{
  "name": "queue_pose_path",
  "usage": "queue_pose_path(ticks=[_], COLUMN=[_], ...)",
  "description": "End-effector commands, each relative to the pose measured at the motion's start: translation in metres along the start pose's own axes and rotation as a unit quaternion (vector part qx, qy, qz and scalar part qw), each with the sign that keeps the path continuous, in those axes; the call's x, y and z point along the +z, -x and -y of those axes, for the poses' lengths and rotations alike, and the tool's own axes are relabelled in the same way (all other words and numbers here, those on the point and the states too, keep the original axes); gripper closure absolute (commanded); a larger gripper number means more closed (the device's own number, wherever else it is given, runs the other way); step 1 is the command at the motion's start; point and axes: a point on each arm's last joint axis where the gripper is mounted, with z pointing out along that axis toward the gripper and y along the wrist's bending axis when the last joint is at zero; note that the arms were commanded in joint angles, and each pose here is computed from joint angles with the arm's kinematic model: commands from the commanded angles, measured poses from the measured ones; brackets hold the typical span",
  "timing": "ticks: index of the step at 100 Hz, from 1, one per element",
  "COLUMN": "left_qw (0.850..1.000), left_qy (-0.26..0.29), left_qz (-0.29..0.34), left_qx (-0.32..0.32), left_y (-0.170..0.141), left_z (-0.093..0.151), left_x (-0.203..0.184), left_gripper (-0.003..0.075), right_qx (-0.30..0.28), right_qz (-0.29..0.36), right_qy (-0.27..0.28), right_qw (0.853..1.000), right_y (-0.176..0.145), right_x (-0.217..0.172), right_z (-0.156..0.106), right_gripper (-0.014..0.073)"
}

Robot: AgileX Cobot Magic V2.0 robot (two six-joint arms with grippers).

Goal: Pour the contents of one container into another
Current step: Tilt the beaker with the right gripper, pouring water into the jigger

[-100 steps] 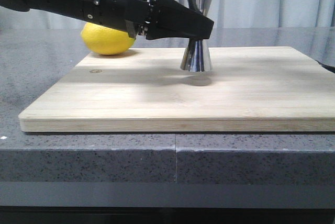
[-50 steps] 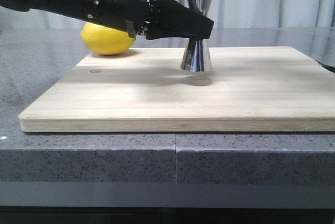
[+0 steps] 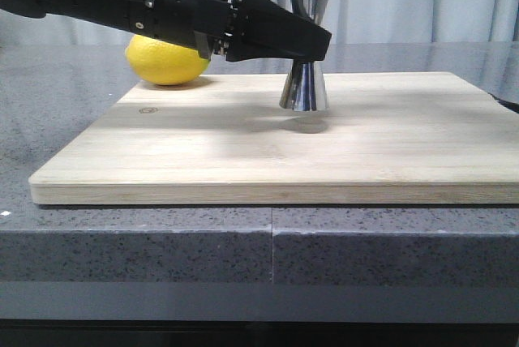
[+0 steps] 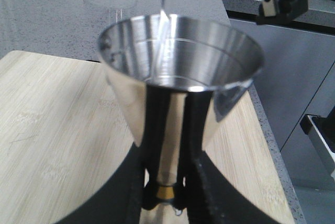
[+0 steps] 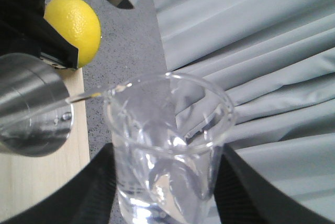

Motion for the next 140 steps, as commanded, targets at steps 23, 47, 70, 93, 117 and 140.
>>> queue_pose_path(ticks=[23,47,70,93,117,140], left_qw=[0.998,0.998,0.998,0.998,0.998,0.998], left_qy=[-0.014,-0.014,-0.014,-0.014,-0.017,-0.018], left_qz=[0.058,0.058,0.058,0.058,0.059,0.059], left_qx=[0.021,0.021,0.021,0.021,0.021,0.021], left_y=[0.0343,0.0343,0.0343,0.0343,0.0345,0.0344], left_z=[0.0106,0.0106,0.0106,0.0106,0.0111,0.0113], left_x=[-0.0059,-0.0059,-0.0059,-0.0059,-0.0060,-0.0060], left_gripper=[0.0741,0.0741,0.0741,0.0741,0.0741,0.0741], right_qx=[-0.021,-0.031,-0.049,-0.057,-0.071,-0.082], right_qz=[0.018,0.016,0.014,0.013,0.011,0.008], right_qy=[-0.027,-0.023,-0.015,-0.012,-0.006,-0.002], right_qw=[0.999,0.999,0.999,0.998,0.997,0.997], right_y=[0.0126,0.0122,0.0118,0.0115,0.0111,0.0105], right_x=[-0.0100,-0.0099,-0.0098,-0.0098,-0.0098,-0.0098], right_z=[0.0168,0.0160,0.0145,0.0140,0.0129,0.0123], right_gripper=[0.0375,0.0375,0.0375,0.0375,0.0375,0.0375])
